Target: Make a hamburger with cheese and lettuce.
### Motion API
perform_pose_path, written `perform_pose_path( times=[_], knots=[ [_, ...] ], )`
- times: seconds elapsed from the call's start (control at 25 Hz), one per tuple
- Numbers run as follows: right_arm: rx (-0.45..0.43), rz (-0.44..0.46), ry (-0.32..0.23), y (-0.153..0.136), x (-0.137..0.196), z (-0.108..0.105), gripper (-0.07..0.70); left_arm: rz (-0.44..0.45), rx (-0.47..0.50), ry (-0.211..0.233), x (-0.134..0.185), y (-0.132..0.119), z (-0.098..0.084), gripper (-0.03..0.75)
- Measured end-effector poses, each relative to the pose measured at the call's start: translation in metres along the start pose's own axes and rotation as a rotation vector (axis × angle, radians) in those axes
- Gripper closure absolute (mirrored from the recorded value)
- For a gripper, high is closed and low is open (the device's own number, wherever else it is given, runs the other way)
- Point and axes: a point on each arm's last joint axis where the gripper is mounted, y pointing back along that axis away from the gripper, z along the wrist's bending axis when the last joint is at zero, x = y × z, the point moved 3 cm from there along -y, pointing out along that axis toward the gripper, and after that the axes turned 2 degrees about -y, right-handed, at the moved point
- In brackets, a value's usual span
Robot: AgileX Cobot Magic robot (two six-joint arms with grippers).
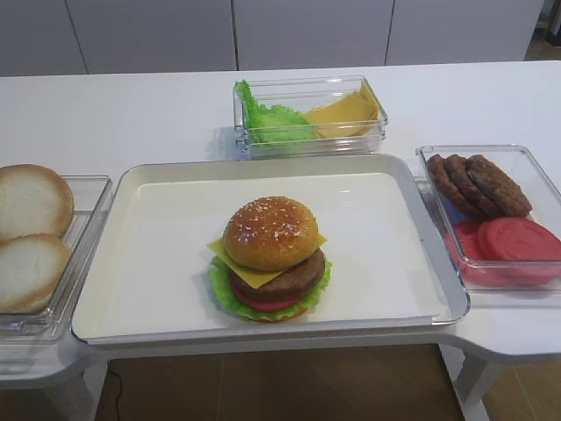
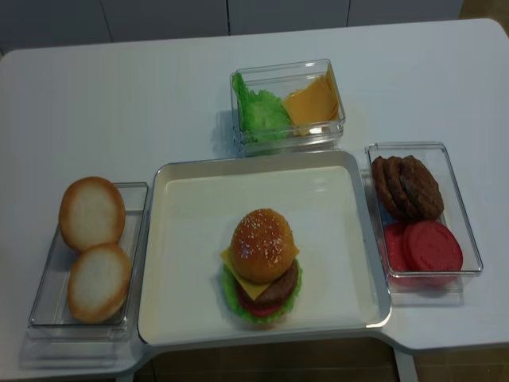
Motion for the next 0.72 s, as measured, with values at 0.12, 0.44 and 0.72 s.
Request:
perform_pose_path(
  times=[0.12, 0.44, 0.72],
  knots=[
    [0.000, 0.000, -0.002, 0.000, 0.000, 0.000, 0.604, -0.063, 0.007, 0.022, 0.023, 0.013, 0.005, 0.327],
    [0.000, 0.000, -0.002, 0.000, 0.000, 0.000, 0.604, -0.231, 0.026, 0.065, 0.080, 0.036, 0.015, 0.327],
    [0.000, 0.000, -0.002, 0.000, 0.000, 0.000, 0.604, -0.342, 0.040, 0.085, 0.120, 0.039, 0.019, 0.327]
  ],
)
